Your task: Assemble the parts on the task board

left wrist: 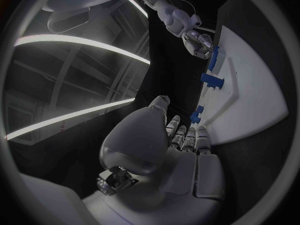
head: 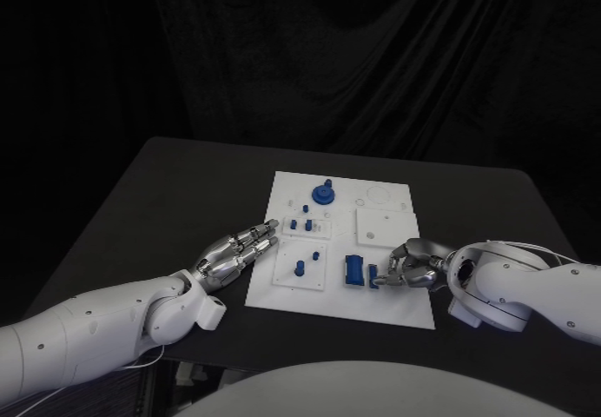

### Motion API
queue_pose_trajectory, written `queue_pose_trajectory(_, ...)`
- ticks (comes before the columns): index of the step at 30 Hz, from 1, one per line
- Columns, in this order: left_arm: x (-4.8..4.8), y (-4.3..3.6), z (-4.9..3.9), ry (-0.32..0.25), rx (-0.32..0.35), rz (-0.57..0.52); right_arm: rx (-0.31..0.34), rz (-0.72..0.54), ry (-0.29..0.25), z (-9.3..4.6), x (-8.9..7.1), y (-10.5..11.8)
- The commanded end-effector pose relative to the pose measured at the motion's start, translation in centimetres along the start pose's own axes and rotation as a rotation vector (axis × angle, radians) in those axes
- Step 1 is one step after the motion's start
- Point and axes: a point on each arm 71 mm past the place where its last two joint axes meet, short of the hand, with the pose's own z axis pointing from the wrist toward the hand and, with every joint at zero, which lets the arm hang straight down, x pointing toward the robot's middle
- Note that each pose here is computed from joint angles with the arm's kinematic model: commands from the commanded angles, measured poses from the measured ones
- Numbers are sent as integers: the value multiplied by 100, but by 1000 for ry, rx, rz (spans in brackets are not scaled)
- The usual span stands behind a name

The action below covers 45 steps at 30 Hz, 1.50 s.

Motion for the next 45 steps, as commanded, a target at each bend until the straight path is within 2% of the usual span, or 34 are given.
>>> queue_pose_trajectory(1,14,46,-17,3,-18,-10,0,-20,19,9,27,-6)
queue_pose_trajectory(12,14,48,-17,3,-18,-10,13,-25,27,43,40,-20)
queue_pose_trajectory(31,21,53,-13,5,-12,-12,26,-12,-23,116,-19,-50)
queue_pose_trajectory(45,21,54,-15,5,-9,-13,42,-30,13,167,18,-51)
